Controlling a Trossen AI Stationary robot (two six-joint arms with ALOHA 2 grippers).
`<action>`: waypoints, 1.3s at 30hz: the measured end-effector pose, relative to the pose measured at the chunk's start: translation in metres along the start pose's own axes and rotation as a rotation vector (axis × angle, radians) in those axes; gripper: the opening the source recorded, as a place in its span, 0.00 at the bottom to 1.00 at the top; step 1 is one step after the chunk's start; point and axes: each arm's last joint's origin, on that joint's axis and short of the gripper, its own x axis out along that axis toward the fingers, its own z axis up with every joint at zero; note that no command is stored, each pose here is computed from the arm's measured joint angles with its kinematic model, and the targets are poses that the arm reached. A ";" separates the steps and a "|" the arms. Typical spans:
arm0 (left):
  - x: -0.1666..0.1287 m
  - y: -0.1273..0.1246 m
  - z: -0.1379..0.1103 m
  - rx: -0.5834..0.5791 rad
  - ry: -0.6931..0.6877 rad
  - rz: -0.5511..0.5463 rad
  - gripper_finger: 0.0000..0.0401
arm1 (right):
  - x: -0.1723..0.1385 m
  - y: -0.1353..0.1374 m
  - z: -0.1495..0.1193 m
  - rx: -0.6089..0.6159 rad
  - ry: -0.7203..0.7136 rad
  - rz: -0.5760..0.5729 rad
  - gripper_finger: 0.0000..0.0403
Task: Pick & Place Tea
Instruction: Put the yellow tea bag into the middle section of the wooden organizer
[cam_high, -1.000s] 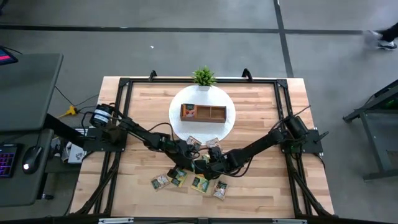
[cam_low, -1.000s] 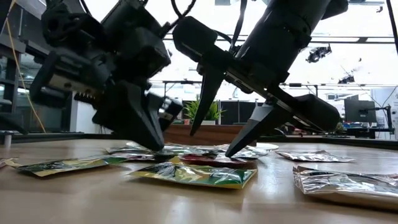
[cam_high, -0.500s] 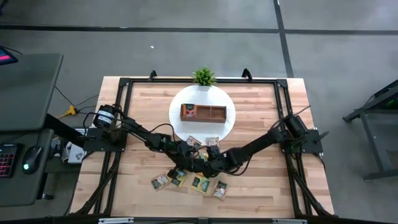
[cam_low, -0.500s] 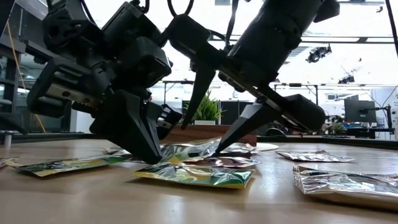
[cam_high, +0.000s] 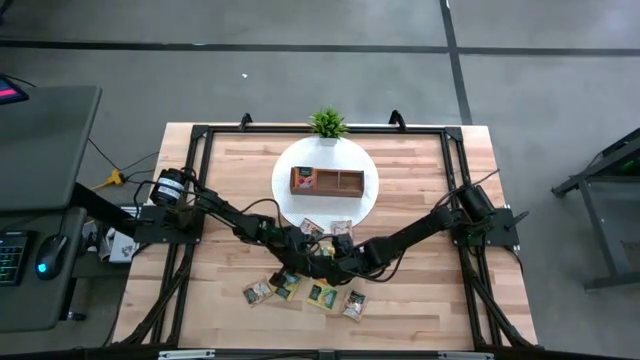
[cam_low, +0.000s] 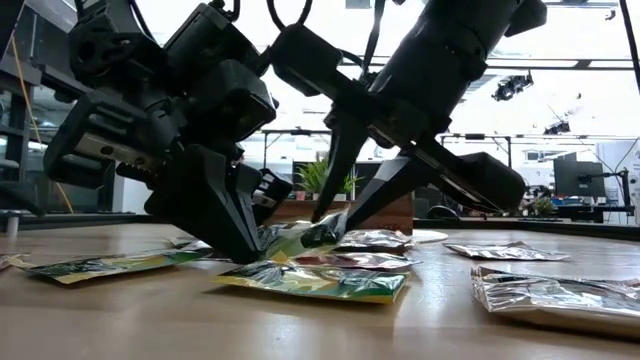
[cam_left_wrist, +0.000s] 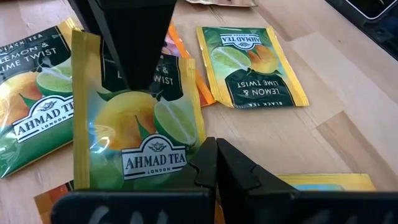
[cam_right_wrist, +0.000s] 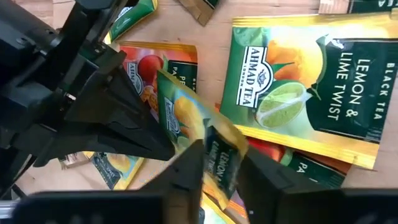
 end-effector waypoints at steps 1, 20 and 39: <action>0.000 0.000 0.000 -0.007 0.000 0.000 0.00 | 0.000 0.000 0.000 -0.008 0.001 -0.001 0.13; -0.037 0.019 0.022 -0.092 -0.126 -0.196 0.00 | 0.000 -0.002 -0.002 -0.127 0.040 -0.025 0.00; -0.215 0.025 0.076 0.175 -0.484 0.121 0.00 | -0.094 0.021 0.059 -0.566 0.002 0.005 0.00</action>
